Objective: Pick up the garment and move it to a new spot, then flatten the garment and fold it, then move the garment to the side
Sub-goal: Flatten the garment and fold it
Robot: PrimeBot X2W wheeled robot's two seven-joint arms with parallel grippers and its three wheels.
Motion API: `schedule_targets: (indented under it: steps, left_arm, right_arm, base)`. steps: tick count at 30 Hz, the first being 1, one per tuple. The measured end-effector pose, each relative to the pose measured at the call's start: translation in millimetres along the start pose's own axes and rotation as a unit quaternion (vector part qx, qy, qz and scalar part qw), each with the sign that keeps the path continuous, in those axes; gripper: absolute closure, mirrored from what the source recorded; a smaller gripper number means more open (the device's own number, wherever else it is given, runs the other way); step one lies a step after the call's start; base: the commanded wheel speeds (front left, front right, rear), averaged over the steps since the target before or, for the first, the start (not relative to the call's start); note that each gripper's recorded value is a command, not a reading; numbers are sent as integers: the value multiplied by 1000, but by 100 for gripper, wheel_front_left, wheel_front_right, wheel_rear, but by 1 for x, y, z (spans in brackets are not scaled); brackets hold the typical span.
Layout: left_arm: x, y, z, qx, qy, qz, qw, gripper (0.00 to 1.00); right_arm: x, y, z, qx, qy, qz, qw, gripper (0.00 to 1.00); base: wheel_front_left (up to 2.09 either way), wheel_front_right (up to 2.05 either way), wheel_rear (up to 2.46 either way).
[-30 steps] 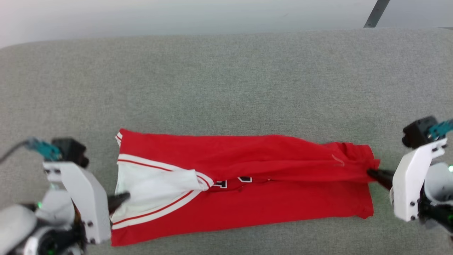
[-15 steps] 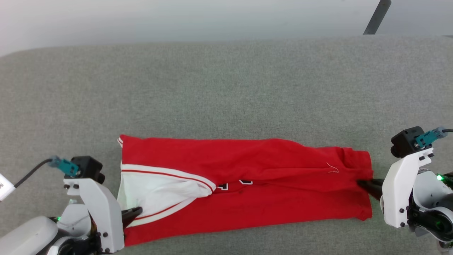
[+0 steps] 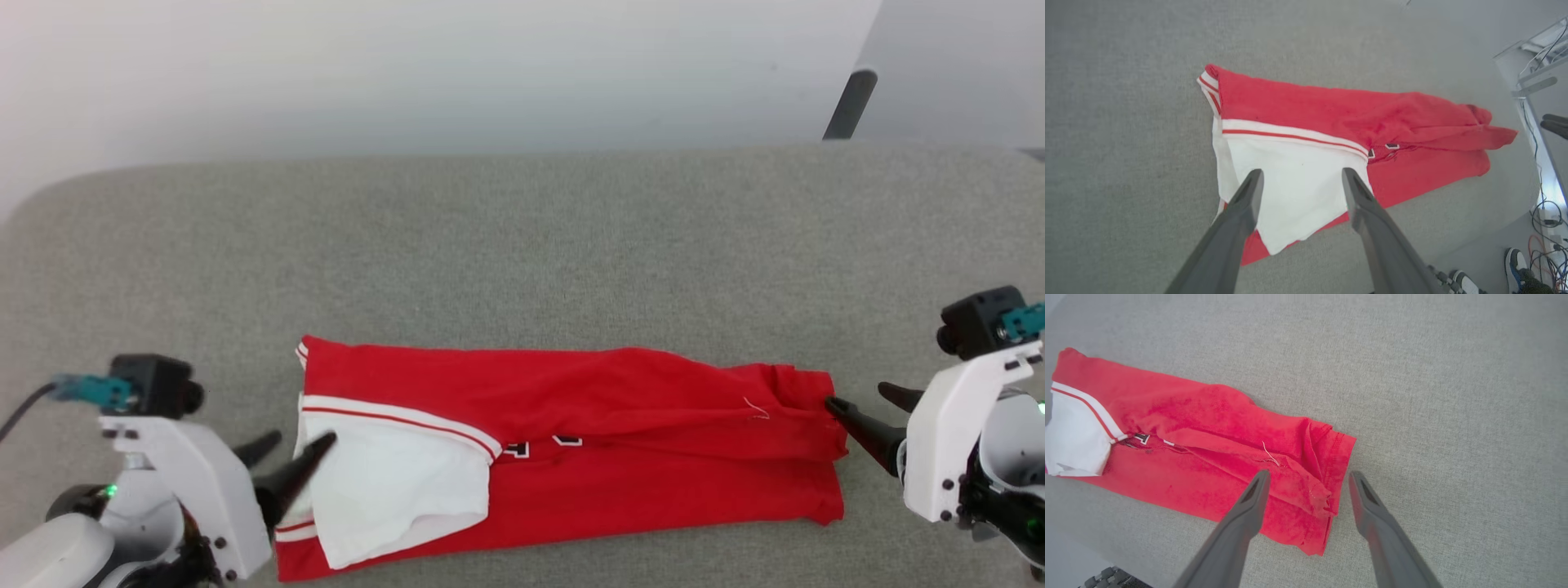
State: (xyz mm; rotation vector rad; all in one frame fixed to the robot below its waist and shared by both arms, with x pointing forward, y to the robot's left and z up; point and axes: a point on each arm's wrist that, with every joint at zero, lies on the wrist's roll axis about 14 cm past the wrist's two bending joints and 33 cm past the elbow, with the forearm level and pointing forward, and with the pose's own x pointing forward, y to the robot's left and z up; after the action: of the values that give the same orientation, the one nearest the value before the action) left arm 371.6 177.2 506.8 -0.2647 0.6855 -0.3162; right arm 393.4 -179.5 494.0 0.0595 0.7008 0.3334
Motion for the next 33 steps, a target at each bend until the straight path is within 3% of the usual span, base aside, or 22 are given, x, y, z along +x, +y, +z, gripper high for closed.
schedule_targets:
  steps: [5, 13, 18, 22, 33]
  left_arm:
    - [-14, 5, 24, 5, -110, 5, 994, 0]
    - [-40, 27, 35, -8, -250, 29, 968, 0]
    - [-54, 47, 34, -17, -294, 59, 954, 0]
    - [-70, 62, 41, -32, -349, 86, 933, 0]
    - [-77, 78, 10, -68, -375, 109, 918, 0]
  right_arm:
    - [-10, -8, -1, 21, -33, -25, 999, 0]
    - [-11, -17, -24, 56, -10, -43, 997, 0]
    - [-5, -22, -33, 76, 8, -51, 996, 0]
    - [1, -25, -40, 82, 30, -55, 995, 0]
    - [36, -27, -53, 89, 93, -54, 990, 0]
  base:
    - [0, 0, 0]
    - [0, 0, 0]
    - [0, 0, 0]
    - [0, 0, 0]
    - [0, 0, 0]
